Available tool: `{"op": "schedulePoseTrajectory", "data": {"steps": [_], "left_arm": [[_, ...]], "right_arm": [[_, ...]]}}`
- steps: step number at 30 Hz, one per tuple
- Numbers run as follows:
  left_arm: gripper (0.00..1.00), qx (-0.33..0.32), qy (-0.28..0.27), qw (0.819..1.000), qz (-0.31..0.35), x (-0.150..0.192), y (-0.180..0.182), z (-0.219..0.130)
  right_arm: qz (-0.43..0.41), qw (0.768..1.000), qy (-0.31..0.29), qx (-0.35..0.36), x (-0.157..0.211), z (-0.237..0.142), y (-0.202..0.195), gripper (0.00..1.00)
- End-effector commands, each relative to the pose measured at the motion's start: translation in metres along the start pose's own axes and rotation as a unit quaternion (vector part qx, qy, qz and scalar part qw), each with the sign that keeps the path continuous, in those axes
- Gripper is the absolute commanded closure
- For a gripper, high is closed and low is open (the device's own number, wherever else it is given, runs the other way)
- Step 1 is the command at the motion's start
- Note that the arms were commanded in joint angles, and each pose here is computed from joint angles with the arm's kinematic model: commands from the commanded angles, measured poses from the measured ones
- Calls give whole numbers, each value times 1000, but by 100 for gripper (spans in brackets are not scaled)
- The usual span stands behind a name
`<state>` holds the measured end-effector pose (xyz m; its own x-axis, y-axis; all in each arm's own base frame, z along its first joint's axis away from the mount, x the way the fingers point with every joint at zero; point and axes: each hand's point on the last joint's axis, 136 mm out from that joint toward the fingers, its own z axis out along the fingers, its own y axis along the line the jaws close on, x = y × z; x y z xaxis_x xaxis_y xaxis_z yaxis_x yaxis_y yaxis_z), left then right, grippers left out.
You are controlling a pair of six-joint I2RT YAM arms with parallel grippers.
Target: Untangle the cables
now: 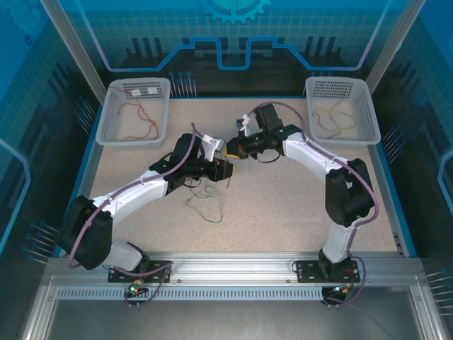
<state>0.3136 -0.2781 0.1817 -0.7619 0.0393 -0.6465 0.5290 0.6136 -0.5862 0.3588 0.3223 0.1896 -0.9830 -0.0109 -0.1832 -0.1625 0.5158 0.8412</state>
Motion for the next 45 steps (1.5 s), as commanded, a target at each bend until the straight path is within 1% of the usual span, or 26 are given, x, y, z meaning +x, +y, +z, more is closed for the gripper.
{"op": "schedulePoseTrajectory", "data": {"steps": [1, 3, 4, 5, 6, 9, 12, 21, 23, 24, 25, 26, 27, 29, 31, 33, 36, 38, 42, 45], "left_arm": [[83, 19, 0, 1000, -3, -6, -9, 3], [83, 18, -2, 1000, -1, -8, -10, 2], [88, 15, -2, 1000, -1, -9, -9, 2], [97, 13, -1, 1000, -1, -9, -8, 2], [100, 11, -1, 1000, 0, -9, -8, 2], [100, 0, 1, 1000, -1, -8, -4, 2], [100, -11, -9, 1000, 1, -10, -2, -1], [100, -16, -26, 1000, 6, -18, -3, -5], [100, -8, -36, 999, 12, -21, -8, -9], [100, -2, -43, 999, 17, -23, -12, -12], [100, 1, -52, 998, 21, -26, -15, -15], [100, 6, -61, 998, 27, -30, -19, -19], [100, 11, -71, 997, 33, -34, -24, -23], [100, 14, -83, 996, 36, -40, -29, -29], [100, 16, -88, 995, 33, -43, -31, -32], [100, 17, -89, 995, 30, -46, -32, -33], [100, 26, -99, 994, 22, -52, -33, -34], [100, 37, -111, 993, 13, -58, -33, -37], [100, 51, -132, 990, -6, -68, -31, -44], [100, 52, -135, 989, -6, -68, -30, -45]], "right_arm": [[-15, 1000, -18, -14, -2, -9, 21, 100], [-14, 1000, -19, -16, -2, -11, 22, 100], [-16, 1000, -21, -16, -2, -11, 23, 100], [-16, 1000, -22, -15, -2, -12, 24, 100], [-16, 999, -24, -14, -2, -13, 24, 100], [-19, 999, -27, -13, -2, -15, 24, 100], [-23, 999, -26, -14, -2, -16, 25, 100], [-24, 999, -35, -18, -2, -22, 29, 100], [-28, 999, -30, -7, -1, -24, 28, 93], [-37, 999, -30, -6, 0, -25, 28, 86], [-49, 998, -35, -7, 0, -28, 30, 69], [-61, 997, -49, -3, 0, -32, 31, 48], [-75, 995, -68, 4, -1, -39, 33, 36], [-101, 989, -105, 16, -3, -54, 37, 26], [-127, 979, -154, 33, -7, -74, 37, 22], [-129, 969, -202, 56, -11, -93, 29, 16], [-119, 961, -243, 51, -13, -106, 13, 16], [-120, 958, -258, 36, -9, -105, 4, 16], [-146, 952, -267, 4, 8, -92, -11, 17], [-166, 948, -272, -15, 17, -80, -17, 18]]}}
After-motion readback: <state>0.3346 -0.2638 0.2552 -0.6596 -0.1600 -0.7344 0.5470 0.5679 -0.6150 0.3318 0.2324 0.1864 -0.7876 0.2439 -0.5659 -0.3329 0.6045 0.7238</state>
